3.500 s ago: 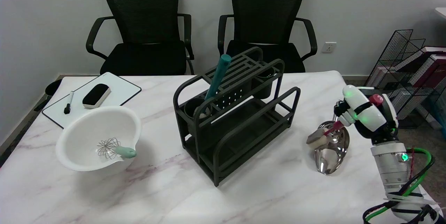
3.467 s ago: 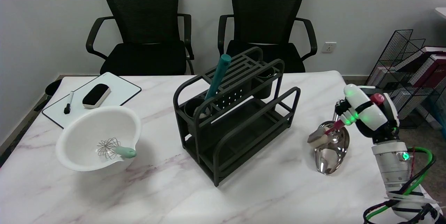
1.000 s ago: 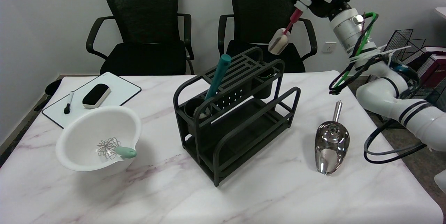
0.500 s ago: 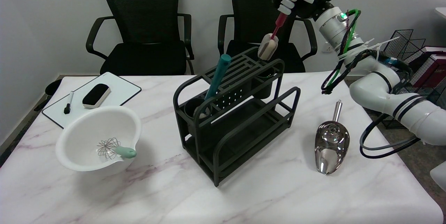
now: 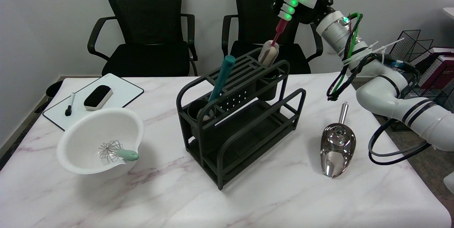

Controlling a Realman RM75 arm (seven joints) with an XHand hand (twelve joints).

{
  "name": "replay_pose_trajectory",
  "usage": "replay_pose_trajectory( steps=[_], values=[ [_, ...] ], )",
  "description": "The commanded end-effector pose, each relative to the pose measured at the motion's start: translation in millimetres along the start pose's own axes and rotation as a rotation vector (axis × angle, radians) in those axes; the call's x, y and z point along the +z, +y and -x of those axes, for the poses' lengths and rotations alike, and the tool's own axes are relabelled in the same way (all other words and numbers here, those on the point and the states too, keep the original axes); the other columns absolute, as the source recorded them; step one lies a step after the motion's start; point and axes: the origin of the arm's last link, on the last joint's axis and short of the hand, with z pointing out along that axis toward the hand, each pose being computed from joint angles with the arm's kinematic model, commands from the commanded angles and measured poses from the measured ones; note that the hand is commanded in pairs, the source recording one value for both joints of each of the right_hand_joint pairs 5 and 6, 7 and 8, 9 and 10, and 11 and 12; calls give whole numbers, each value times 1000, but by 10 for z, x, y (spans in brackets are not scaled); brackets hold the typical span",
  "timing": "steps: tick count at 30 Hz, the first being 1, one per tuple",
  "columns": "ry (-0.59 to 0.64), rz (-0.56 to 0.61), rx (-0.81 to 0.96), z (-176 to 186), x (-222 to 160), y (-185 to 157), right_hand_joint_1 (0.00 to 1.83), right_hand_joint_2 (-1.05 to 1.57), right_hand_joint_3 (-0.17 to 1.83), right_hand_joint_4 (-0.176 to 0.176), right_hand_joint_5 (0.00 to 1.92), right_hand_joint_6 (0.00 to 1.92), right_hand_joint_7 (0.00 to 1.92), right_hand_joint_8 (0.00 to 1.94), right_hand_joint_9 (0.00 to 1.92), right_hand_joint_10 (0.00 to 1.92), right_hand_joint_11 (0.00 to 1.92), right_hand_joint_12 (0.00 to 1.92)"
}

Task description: Place the pink sponge bottle brush into the kitchen storage rack.

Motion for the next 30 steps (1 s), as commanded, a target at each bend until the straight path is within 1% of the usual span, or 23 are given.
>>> replay_pose_trajectory(
  steps=[1, 10, 19, 30],
  values=[
    [7, 21, 21, -3, -230, -10, 1105, 1500, 672, 0, 1920, 1920, 1920, 1920, 1920, 1920, 1920, 1920],
    [4, 30, 26, 16, -257, 10, 1091, 1522, 647, 0, 1920, 1920, 1920, 1920, 1920, 1920, 1920, 1920],
    [20, 74, 25, -14, -270, 112, 1081, 1541, 603, 0, 1920, 1920, 1920, 1920, 1920, 1920, 1920, 1920],
    [29, 94, 37, -9, -290, 211, 1080, 1538, 580, 0, 1920, 1920, 1920, 1920, 1920, 1920, 1920, 1920]
  ],
)
